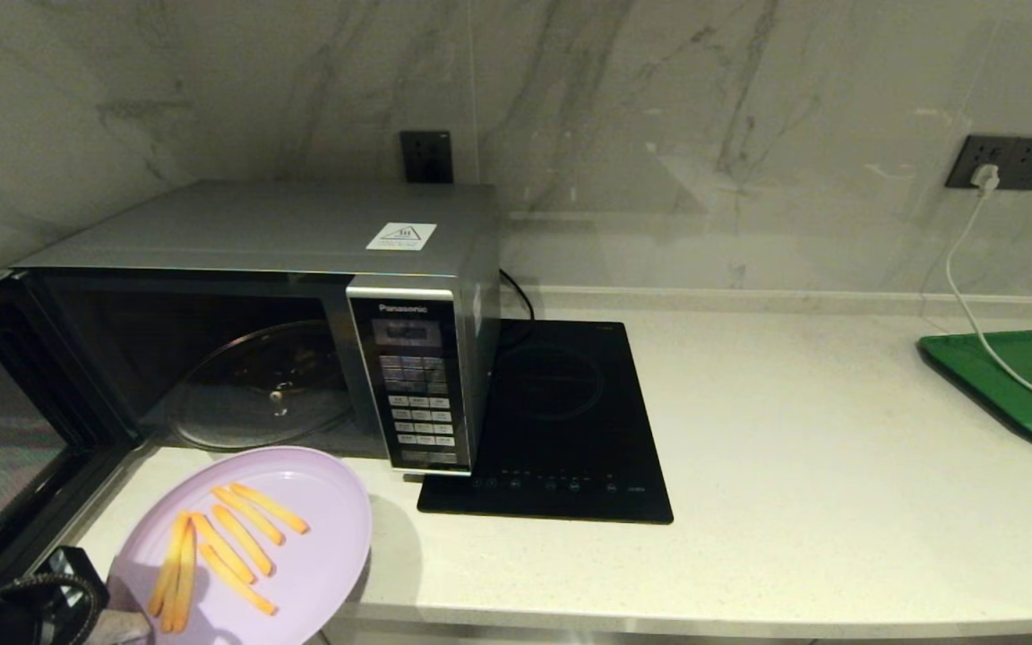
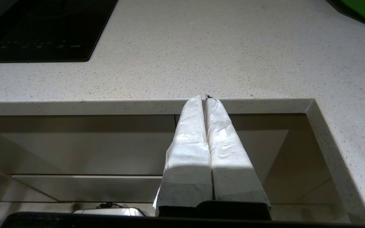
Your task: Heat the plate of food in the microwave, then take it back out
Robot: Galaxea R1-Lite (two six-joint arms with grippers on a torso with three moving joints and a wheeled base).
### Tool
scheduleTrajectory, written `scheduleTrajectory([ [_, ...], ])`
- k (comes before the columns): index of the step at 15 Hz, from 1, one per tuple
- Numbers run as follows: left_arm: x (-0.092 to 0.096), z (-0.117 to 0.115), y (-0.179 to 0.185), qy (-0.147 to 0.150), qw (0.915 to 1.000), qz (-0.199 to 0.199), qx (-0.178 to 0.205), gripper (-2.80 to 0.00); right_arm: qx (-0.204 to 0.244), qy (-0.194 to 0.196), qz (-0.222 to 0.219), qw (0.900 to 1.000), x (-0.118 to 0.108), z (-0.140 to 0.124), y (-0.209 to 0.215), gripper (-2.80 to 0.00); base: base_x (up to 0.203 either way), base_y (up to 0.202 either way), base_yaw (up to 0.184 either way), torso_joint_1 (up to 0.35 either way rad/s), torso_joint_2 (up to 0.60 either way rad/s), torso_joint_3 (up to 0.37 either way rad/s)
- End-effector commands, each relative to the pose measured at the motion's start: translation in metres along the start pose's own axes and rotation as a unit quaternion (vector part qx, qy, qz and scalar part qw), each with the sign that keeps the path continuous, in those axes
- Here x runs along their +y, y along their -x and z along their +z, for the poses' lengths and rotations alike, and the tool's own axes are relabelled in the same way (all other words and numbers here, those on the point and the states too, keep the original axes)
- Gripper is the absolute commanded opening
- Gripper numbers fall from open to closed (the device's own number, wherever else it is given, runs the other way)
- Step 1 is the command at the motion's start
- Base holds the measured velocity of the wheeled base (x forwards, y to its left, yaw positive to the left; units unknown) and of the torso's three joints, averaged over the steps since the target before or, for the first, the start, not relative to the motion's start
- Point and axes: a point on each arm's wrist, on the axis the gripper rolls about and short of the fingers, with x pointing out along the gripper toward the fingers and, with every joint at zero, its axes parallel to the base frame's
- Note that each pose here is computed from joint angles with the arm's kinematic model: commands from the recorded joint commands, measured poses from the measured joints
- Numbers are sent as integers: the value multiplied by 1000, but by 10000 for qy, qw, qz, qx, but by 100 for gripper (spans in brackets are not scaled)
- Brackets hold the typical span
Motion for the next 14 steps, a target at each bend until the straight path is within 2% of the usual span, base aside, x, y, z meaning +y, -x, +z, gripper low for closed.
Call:
scheduleTrajectory([
  [1, 2, -15, 3, -321, 9991, -162, 213, -280, 6, -2, -2, 10000, 0, 0, 0, -280, 0, 0, 0, 0, 0, 0],
  [3, -3, -26, -4, -701, 9957, -168, 581, -280, 13, -1, -2, 10000, 0, 0, 0, -280, 0, 0, 0, 0, 0, 0],
  [5, -15, -32, -17, -940, 9906, -48, 997, -280, 19, -1, -3, 10000, 0, 0, 0, -280, 0, 0, 0, 0, 0, 0],
  [9, -55, -49, -41, -1342, 9777, 136, 1607, -280, 6, -2, -2, 10000, 0, 0, 0, -280, 0, 0, 0, 0, 0, 0],
  [13, -94, -65, -77, -1443, 9741, 662, 1609, -280, 8, -2, -2, 10000, 0, 0, 0, -280, 0, 0, 0, 0, 0, 0],
  [14, -102, -70, -84, -1502, 9733, 668, 1599, -280, 6, -2, -2, 10000, 0, 0, 0, -280, 0, 0, 0, 0, 0, 0],
])
